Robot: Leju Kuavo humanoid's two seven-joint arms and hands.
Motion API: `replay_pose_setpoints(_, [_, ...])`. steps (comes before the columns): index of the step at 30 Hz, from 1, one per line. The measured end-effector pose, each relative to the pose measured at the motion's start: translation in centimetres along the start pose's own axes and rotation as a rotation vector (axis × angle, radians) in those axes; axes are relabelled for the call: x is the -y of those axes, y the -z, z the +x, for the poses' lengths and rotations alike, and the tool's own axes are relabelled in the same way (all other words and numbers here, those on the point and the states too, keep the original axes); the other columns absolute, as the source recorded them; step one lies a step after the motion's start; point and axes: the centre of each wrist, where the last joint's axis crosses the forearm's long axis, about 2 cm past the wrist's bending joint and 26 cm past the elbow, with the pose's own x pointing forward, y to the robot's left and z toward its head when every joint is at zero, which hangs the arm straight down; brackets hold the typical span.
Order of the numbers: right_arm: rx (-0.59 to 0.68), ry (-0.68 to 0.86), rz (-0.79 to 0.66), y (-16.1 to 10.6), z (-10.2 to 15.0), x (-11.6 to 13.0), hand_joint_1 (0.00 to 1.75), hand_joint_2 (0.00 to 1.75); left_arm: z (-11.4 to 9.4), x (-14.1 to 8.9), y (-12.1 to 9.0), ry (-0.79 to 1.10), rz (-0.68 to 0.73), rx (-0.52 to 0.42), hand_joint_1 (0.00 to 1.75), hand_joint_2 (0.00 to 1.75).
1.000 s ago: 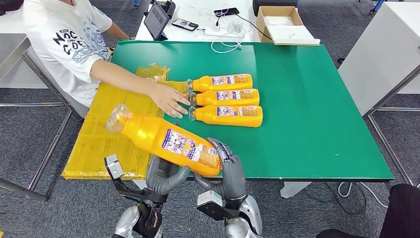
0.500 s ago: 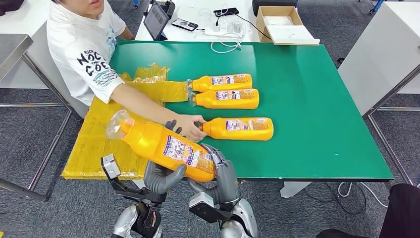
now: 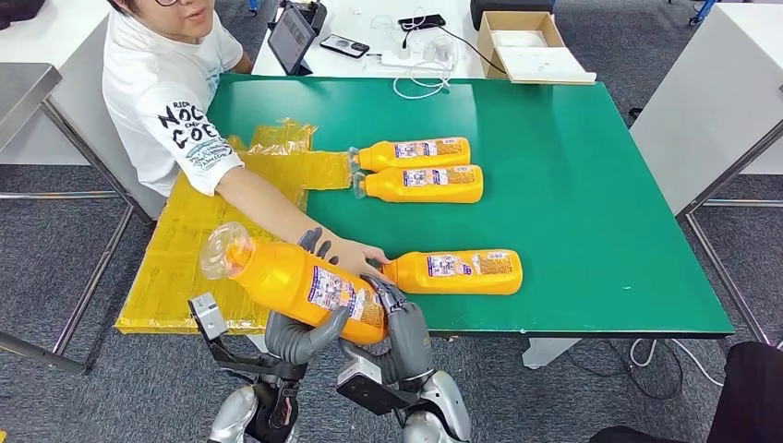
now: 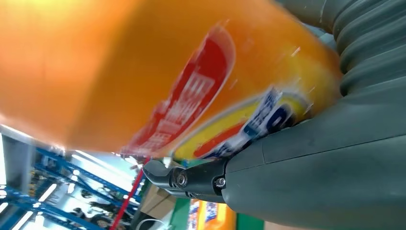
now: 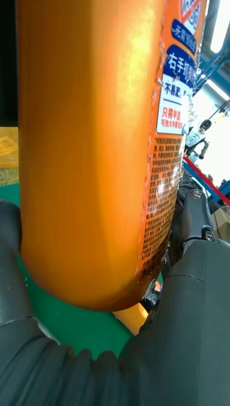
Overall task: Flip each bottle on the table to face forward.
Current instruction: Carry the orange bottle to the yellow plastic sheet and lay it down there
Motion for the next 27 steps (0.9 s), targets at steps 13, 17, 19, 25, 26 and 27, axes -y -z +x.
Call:
replay_pose_setpoints(13, [-0.015, -0.001, 0.026, -0.27, -0.29, -0.29, 0.54, 1.75, -0.04, -0.32, -0.51, -0.003, 0.021, 0.001, 1.75, 1.75])
replay_pose_setpoints(17, [-0.021, 0.012, 0.047, -0.45, -0.27, -0.49, 0.00, 1.75, -0.04, -0.34, -0.53, 0.000, 0.021, -0.002, 1.75, 1.75])
replay_pose_setpoints(19, [-0.030, 0.020, 0.053, -0.59, -0.27, -0.56, 0.00, 0.87, -0.05, -0.35, -0.55, 0.001, 0.021, -0.003, 1.75, 1.75])
replay_pose_setpoints(25, [-0.053, 0.105, 0.054, -0.61, 0.00, -0.54, 0.00, 0.00, -0.01, -0.49, -0.62, 0.022, 0.031, -0.002, 1.75, 1.75])
replay_pose_setpoints(26, [-0.056, 0.146, 0.051, -0.58, 0.18, -0.44, 0.00, 0.00, 0.02, -0.55, -0.60, 0.041, 0.038, 0.001, 1.75, 1.75])
replay_pose_setpoints(27, [-0.056, 0.188, 0.048, -0.54, 0.39, -0.29, 0.00, 0.00, 0.05, -0.61, -0.55, 0.068, 0.047, 0.007, 1.75, 1.75])
